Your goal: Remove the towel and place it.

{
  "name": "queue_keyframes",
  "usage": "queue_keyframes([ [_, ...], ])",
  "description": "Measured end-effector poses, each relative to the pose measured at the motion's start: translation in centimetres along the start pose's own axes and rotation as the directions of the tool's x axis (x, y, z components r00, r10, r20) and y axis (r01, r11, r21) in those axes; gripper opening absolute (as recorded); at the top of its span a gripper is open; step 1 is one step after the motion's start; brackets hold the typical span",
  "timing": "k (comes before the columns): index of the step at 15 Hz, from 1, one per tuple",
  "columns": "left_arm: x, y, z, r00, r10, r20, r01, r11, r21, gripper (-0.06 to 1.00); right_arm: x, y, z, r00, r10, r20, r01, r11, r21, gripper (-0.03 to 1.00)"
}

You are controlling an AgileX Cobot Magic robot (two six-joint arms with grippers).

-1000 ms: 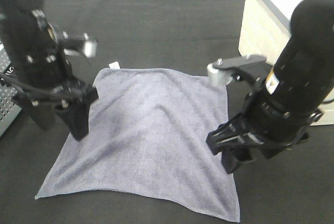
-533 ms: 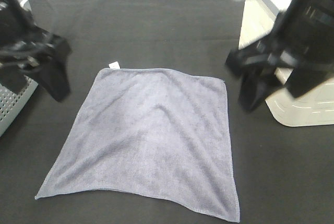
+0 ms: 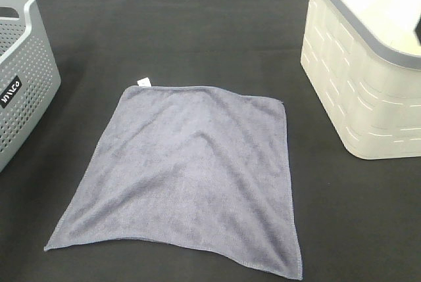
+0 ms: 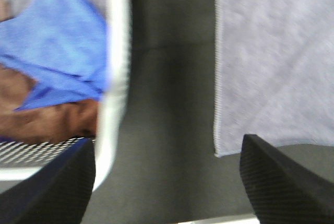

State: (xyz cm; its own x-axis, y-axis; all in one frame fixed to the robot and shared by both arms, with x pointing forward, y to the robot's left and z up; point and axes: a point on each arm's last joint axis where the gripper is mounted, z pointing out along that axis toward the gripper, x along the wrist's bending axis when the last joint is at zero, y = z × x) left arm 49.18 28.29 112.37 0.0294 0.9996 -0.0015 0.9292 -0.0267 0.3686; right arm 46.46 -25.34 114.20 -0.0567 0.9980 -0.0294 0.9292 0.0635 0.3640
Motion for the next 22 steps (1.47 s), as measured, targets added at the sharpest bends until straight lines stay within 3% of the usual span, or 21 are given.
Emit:
queue_keyframes([
  [3,2.1,-2.5,-1.2,0.998,-0.065,-0.026,0.065,0.998,-0.023,0.72,-0.1,-1.8,-2.2,0.997,-0.045,-0.065,0.041,0.997,-0.066,0.68],
  [7,1.8,-8.9,-3.6,0.998,-0.066,-0.019,0.064,0.992,-0.106,0.72,-0.8,-8.8,-3.6,0.993,-0.042,-0.115,0.028,0.992,-0.120,0.68],
  [8,1.8,-8.9,-3.6,0.998,-0.066,-0.019,0.064,0.992,-0.106,0.72,-0.8,-8.8,-3.6,0.993,-0.042,-0.115,0.028,0.992,-0.120,0.68],
  [10,1.6,-12.6,-5.2,0.998,-0.065,-0.018,0.060,0.979,-0.195,0.72,-1.5,-13.3,-3.4,0.992,-0.041,-0.124,0.020,0.986,-0.163,0.68],
  [16,1.3,-21.4,-6.4,0.999,0.010,-0.047,-0.029,0.906,-0.423,0.72,-2.9,-22.2,-1.2,0.993,-0.075,-0.094,0.042,0.948,-0.315,0.68],
  [20,1.2,-25.1,-4.8,0.996,0.048,-0.074,-0.079,0.854,-0.513,0.72,-3.1,-24.7,0.5,0.986,-0.153,-0.068,0.112,0.904,-0.412,0.68],
  [22,0.8,-26.1,-4.1,0.998,0.054,-0.035,-0.065,0.823,-0.564,0.72,-3.0,-25.6,1.3,0.979,-0.192,-0.064,0.142,0.878,-0.457,0.68],
])
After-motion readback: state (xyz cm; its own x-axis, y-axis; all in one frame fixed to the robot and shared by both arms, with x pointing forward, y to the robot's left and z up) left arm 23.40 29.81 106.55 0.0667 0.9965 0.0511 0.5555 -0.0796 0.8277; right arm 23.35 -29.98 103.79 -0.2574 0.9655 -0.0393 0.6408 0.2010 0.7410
